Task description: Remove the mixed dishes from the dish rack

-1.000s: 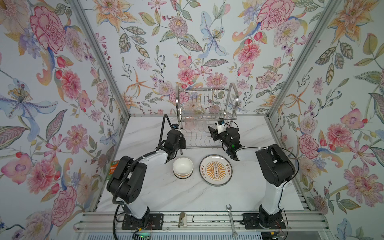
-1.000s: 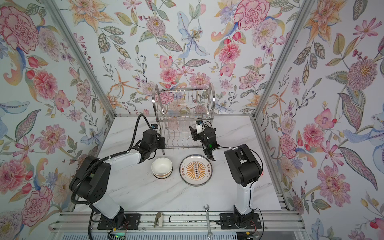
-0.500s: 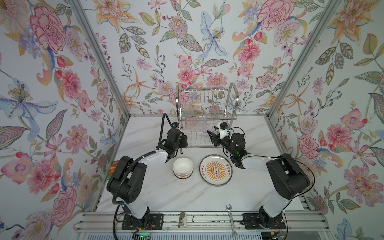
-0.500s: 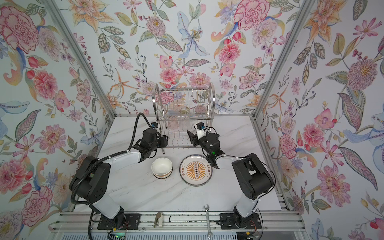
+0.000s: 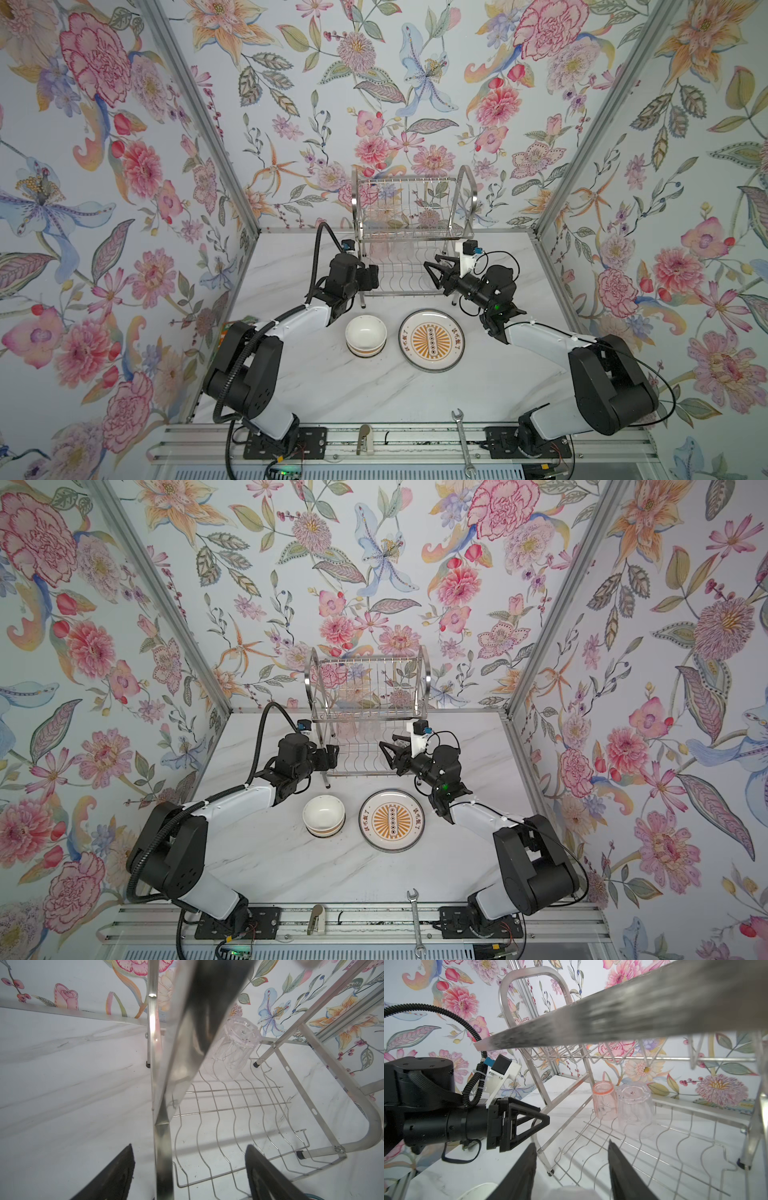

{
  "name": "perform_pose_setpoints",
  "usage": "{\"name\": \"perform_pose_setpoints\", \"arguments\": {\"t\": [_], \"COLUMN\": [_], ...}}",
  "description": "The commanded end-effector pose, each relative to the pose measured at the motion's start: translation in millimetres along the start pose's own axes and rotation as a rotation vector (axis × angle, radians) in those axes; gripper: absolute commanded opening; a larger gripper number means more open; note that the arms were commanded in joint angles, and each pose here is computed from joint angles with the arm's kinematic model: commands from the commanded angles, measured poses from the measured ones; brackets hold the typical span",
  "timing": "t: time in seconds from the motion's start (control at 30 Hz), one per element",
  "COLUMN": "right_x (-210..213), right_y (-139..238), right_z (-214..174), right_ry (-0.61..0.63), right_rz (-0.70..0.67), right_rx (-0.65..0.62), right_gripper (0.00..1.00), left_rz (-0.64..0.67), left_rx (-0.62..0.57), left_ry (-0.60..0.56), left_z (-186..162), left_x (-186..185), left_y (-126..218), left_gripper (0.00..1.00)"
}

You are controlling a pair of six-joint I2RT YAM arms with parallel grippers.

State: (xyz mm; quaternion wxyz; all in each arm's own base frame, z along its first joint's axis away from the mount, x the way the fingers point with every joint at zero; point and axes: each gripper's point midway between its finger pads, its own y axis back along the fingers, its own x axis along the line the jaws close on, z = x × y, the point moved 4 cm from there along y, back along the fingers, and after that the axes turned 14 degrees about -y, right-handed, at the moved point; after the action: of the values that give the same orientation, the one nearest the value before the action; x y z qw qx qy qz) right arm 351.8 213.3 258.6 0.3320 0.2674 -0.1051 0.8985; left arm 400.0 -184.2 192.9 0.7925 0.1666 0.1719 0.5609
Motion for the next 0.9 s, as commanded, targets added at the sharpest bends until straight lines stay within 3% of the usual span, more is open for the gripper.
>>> {"name": "perform_pose_setpoints", "arguments": {"t": [0.0,0.2,0.33,0.63,0.87], "right_x": [4.9,3.0,4.2,10.2,16.0], "right_y": [10.4,19.1,22.6,21.1,15.7], "right_z": [-7.3,-2.6,3.1,9.4,9.9], "right_ry": [-0.168,-0.398,-0.567,-0.801,-0.927], "right_rz": [0.030,-0.019,-0.023,-0.043,-0.042], "right_rx": [0.074,0.103,0.096,0.137,0.184], "right_gripper": [0.00,0.00,0.00,0.00,0.00], "left_rz": [0.024,0.007,-0.079,-0.334,-0.449], "left_rx": [-0.048,-0.108,-0.208,-0.525,-0.578], "left_ry": [-0.012,-0.062,-0.147,-0.412,-0.613], "left_z": [16.5,26.0,34.1,37.4,39.1], "left_x": [2.9,2.0,-8.3,-45.0,-88.4], "left_y": [18.2,39.9,64.3,128.0,132.5], "left_gripper": [0.85,0.85,0.85,0.86,0.85]}}
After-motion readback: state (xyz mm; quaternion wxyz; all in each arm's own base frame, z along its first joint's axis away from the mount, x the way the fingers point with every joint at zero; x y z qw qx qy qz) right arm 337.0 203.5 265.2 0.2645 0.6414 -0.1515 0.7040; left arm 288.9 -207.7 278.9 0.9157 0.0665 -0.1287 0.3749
